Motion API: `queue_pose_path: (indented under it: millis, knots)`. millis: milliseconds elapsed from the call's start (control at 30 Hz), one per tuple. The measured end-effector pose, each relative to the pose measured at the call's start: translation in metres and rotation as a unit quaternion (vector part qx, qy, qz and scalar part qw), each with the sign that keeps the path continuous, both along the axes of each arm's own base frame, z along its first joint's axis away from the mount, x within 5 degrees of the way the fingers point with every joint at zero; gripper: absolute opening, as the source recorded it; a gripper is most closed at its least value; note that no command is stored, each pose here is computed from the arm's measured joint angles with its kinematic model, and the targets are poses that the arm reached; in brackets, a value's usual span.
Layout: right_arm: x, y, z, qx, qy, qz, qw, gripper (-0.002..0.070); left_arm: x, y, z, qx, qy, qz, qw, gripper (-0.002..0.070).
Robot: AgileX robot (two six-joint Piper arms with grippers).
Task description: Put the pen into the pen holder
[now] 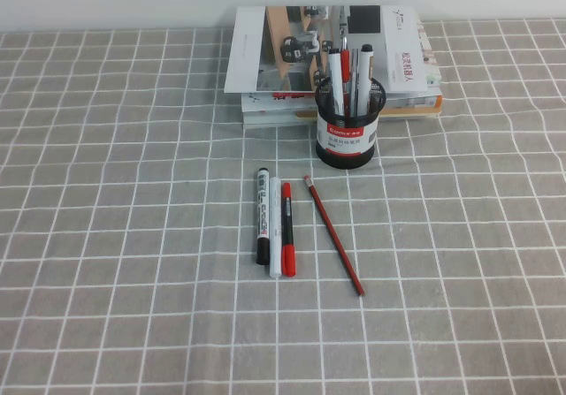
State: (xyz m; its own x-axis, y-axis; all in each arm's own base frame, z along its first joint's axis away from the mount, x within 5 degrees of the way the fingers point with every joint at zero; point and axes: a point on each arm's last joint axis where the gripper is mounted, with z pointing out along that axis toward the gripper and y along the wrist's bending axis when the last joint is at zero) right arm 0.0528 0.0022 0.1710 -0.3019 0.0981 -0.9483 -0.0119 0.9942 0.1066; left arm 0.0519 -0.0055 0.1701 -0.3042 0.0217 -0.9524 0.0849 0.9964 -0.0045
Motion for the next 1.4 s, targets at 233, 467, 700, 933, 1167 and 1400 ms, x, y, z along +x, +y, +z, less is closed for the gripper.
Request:
queue_pose_path:
  millis: [233,467,700,933,1167,1400]
  knots:
    - [0.0,0.0,0.0,0.0,0.0,0.0,1.0,-0.0012,0.0,0.0,0.0,0.0,0.0,0.0,1.0,-0.0004]
    - [0.0,0.0,0.0,0.0,0.0,0.0,1.0,-0.0013,0.0,0.0,0.0,0.0,0.0,0.0,1.0,-0.0004]
    - [0.0,0.0,0.0,0.0,0.0,0.0,1.0,-0.0013,0.0,0.0,0.0,0.0,0.0,0.0,1.0,-0.0004]
    - [0.0,0.001,0.0,0.009,0.001,0.001,1.0,-0.0013,0.0,0.0,0.0,0.0,0.0,0.0,1.0,-0.0004]
    - [0.0,0.002,0.0,0.028,0.002,0.002,1.0,-0.0013,0.0,0.0,0.0,0.0,0.0,0.0,1.0,-0.0004]
    - [-0.001,0.012,0.002,0.182,0.01,0.012,0.983,-0.0013,0.0,0.0,0.0,0.0,0.0,0.0,1.0,-0.0004]
